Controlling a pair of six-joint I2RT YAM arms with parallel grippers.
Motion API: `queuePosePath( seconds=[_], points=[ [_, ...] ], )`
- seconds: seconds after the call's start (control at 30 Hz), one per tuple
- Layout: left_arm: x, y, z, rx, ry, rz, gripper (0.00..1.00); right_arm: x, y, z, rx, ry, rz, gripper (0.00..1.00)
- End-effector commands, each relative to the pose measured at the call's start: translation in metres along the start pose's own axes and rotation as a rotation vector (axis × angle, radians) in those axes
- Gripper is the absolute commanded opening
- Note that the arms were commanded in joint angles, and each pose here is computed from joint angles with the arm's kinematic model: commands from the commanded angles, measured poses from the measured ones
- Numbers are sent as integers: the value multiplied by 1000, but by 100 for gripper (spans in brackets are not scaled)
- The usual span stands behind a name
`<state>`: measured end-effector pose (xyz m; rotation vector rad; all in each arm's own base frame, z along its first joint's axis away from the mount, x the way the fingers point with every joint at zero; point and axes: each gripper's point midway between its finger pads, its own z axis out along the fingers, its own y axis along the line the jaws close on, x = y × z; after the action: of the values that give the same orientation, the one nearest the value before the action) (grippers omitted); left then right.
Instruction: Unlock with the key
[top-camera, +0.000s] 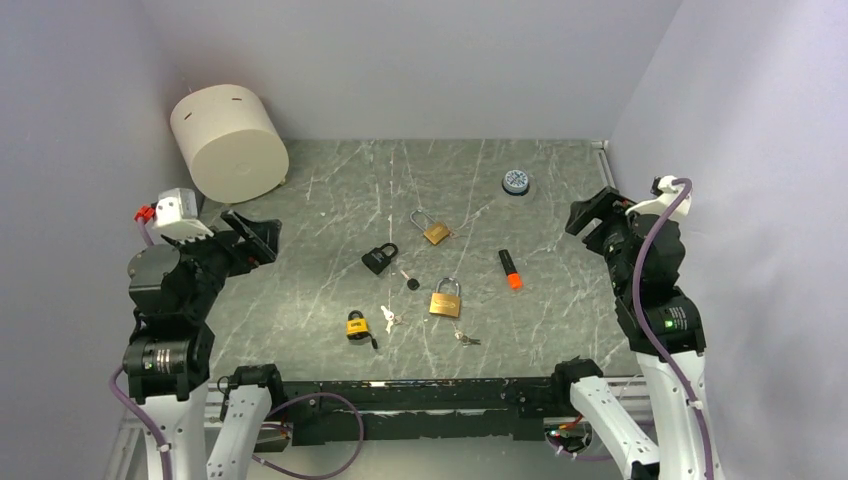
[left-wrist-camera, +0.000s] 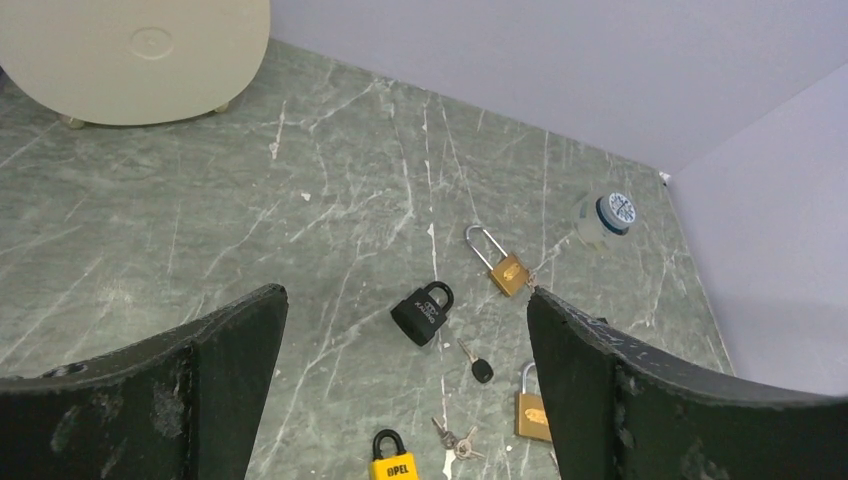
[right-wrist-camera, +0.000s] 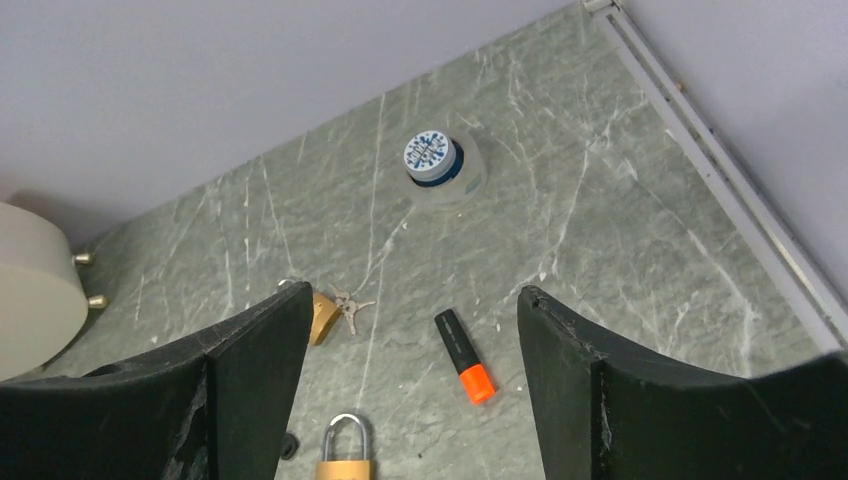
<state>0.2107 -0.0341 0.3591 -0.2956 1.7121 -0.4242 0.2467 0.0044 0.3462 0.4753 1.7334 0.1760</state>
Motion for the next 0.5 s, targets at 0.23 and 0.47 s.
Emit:
queuePosePath(
  seconds=[0.23, 0.47],
  points=[
    [49, -18, 34, 146, 254, -131, 94, 36, 24, 9, -166, 120, -44, 88],
    [98, -36, 45, 335, 398, -306, 94, 126, 37, 32, -235, 441, 47, 74]
  ],
)
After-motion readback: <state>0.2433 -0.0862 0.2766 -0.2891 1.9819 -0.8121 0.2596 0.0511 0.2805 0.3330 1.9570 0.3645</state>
